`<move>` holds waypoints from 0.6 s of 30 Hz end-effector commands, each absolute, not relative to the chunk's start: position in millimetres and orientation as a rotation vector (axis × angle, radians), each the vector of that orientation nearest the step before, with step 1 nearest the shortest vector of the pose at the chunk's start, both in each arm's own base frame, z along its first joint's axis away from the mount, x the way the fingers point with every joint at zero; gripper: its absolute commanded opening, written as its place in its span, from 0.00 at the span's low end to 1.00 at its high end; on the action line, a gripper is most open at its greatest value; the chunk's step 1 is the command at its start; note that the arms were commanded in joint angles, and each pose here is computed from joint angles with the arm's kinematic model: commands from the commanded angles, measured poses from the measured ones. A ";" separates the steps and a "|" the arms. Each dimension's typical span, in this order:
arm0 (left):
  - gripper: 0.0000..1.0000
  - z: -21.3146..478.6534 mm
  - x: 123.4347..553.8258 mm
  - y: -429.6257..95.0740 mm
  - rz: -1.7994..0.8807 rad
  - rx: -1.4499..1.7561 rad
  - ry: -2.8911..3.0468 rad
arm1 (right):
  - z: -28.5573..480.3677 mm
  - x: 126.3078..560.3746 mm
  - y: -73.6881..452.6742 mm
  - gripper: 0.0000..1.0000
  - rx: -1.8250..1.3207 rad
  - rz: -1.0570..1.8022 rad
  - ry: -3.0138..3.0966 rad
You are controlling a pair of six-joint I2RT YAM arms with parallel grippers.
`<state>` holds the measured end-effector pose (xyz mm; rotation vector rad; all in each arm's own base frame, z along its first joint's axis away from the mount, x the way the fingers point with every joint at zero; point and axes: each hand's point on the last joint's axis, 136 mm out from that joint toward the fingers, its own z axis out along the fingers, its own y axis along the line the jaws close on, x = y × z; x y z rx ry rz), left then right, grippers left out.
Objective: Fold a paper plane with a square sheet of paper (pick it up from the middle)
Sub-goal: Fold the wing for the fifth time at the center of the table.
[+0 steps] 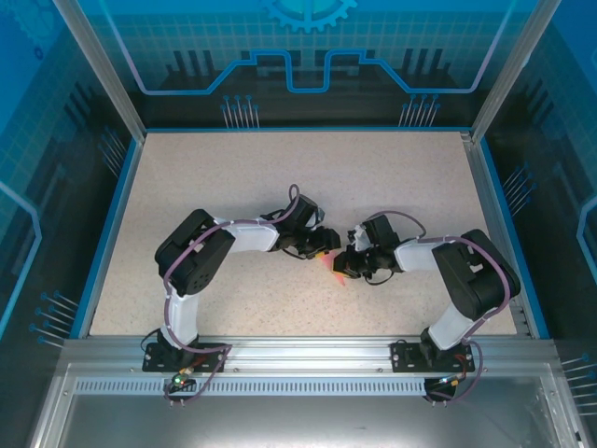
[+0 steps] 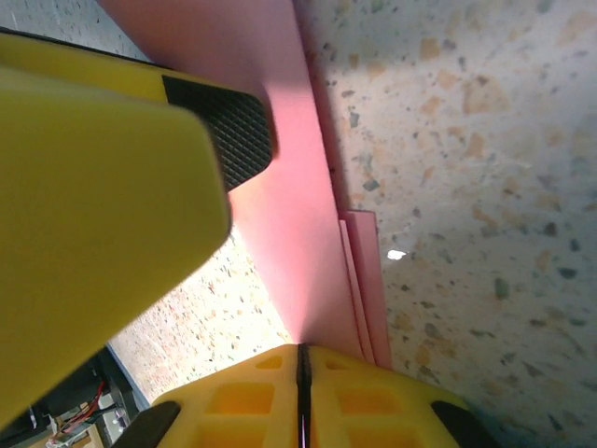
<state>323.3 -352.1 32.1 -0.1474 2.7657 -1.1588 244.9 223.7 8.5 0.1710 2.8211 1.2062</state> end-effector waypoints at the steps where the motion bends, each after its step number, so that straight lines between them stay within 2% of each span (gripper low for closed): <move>1: 0.50 64.0 329.7 -350.1 -1.172 -0.063 2.684 | -31.4 214.2 196.0 0.08 0.318 1.027 3.000; 6: 0.49 79.2 322.4 -348.9 -1.225 -0.067 2.635 | -33.7 213.7 195.6 0.07 0.334 1.020 3.013; 18: 0.43 41.3 313.7 -355.9 -1.201 -0.126 2.701 | -34.7 213.7 193.3 0.07 0.347 1.011 3.017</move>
